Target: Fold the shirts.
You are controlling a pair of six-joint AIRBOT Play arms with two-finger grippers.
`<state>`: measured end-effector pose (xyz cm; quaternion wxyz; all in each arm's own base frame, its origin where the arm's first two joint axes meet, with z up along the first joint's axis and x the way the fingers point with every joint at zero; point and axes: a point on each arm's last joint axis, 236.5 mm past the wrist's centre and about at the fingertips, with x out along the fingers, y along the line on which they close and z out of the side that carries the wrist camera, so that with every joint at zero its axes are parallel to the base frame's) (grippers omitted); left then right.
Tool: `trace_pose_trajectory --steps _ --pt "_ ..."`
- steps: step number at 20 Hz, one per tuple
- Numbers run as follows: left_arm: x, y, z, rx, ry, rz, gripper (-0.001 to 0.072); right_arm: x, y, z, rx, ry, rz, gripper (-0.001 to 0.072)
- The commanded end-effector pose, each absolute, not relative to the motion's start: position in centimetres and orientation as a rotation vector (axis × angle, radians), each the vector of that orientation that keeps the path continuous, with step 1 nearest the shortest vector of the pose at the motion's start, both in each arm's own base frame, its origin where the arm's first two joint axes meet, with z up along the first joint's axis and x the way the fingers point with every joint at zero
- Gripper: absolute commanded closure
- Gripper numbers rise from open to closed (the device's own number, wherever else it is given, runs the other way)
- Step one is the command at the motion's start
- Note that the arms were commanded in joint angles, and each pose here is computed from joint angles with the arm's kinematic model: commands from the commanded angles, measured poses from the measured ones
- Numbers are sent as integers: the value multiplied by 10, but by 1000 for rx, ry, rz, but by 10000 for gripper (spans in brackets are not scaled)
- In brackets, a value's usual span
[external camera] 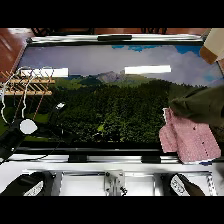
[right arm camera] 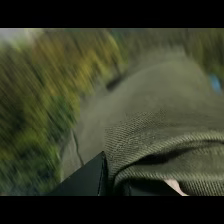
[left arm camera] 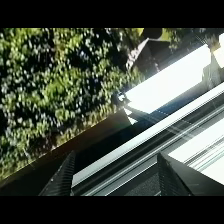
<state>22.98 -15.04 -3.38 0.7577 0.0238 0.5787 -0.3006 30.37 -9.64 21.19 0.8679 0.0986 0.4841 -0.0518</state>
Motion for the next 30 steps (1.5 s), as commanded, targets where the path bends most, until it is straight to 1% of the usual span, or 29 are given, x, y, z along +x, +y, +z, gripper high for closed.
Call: trace_pose_trajectory --steps 1,5,6,7,8,9,11,12,13,14,15,16,17,18,20,21,22,23,24,26,29,30 --pt "230 -150 -34 51 1262 -654 104 249 -107 173 224 1251 -214 624" --pt "230 -150 -34 51 1261 -654 104 183 -130 112 205 1440 -431 622" --pt "230 -150 -34 51 1261 -654 103 172 -137 99 196 1460 -486 547" --pt "230 -150 -34 51 1261 -654 104 164 -137 88 198 1489 -506 269" --pt "230 -150 -34 51 1261 -654 104 161 -136 81 200 1510 -500 166" --pt "230 -150 -34 50 1262 -653 104 162 -137 81 197 1505 -500 167" --pt "234 -150 -30 29 1262 -626 105 183 -142 97 182 1400 -495 166" --pt "240 -147 -24 21 1259 -595 111 202 -144 113 179 1307 -481 166" --pt "248 -142 -15 32 1252 -563 114 228 -143 136 186 1173 -454 169" --pt "259 -135 -4 47 1239 -521 183 258 -137 163 208 1029 -416 170" --pt "274 -127 10 70 1221 -467 274 285 -124 188 227 916 -360 170" --pt "291 -120 26 89 1196 -422 290 311 -102 207 251 836 -279 170" --pt "306 -113 43 104 1180 -379 290 332 -74 216 263 813 -193 170" --pt "320 -107 58 114 1183 -330 290 349 -40 213 248 834 -103 170" --pt "336 -93 67 132 1269 -235 289 369 26 177 153 957 15 170" --pt "339 -91 61 133 1340 -212 256 374 54 154 123 1028 37 169" --pt "341 -95 51 101 1394 -196 131 377 85 131 134 1097 79 168" --pt "340 -103 40 69 1434 -199 85 375 120 108 171 1182 152 168" --pt "337 -109 32 53 1458 -212 85 370 144 88 198 1259 207 167" --pt "334 -114 30 54 1438 -223 85 361 160 61 159 1357 227 168" --pt "334 -119 41 51 1369 -240 86 358 160 47 50 1380 207 168" --pt "335 -120 43 50 1355 -244 86 357 161 47 46 1380 210 168"
